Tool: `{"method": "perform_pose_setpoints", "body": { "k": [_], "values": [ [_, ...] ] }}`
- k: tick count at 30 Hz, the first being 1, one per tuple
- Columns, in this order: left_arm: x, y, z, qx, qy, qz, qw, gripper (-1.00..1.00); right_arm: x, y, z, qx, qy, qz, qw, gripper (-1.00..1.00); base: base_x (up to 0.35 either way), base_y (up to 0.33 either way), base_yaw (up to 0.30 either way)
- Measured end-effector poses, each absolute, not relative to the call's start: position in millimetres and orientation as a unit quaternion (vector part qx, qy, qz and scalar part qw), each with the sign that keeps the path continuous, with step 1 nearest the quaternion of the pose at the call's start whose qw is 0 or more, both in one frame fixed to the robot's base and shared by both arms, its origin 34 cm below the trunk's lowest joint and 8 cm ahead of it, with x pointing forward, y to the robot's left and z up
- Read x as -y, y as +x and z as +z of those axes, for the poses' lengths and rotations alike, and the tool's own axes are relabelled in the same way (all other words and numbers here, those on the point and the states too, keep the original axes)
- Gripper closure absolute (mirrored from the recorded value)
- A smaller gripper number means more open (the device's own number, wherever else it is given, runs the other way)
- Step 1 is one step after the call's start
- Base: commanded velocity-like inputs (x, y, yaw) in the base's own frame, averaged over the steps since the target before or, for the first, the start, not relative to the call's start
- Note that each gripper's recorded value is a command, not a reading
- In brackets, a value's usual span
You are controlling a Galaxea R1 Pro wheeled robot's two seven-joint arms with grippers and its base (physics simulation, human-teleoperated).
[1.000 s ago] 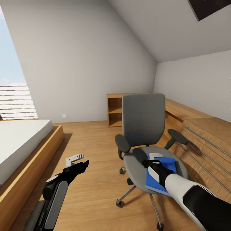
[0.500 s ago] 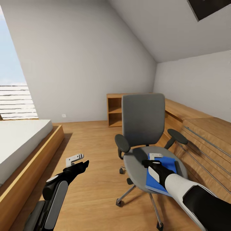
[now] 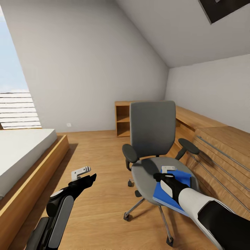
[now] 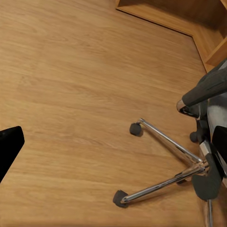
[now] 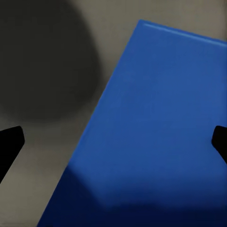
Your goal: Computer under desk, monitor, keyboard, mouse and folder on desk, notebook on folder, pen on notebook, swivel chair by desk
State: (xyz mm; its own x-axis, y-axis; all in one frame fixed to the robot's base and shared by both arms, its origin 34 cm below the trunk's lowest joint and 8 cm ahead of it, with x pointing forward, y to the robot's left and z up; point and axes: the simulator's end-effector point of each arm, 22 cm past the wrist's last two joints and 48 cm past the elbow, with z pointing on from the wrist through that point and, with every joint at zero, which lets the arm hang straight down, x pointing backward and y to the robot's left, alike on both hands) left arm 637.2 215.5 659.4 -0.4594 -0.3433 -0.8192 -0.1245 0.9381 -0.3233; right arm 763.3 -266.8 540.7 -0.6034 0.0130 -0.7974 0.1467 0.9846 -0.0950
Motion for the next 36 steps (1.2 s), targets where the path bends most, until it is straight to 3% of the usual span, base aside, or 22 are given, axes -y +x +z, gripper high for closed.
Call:
{"method": "perform_pose_setpoints", "body": {
  "k": [36],
  "values": [
    [-214.5, 649.8, 718.4, -0.848, -0.138, -0.110, 0.500, -1.00, 266.9, 775.6, 599.7, -0.893, 0.051, -0.073, 0.442, -1.00, 0.000, 0.000, 0.000]
  ]
}}
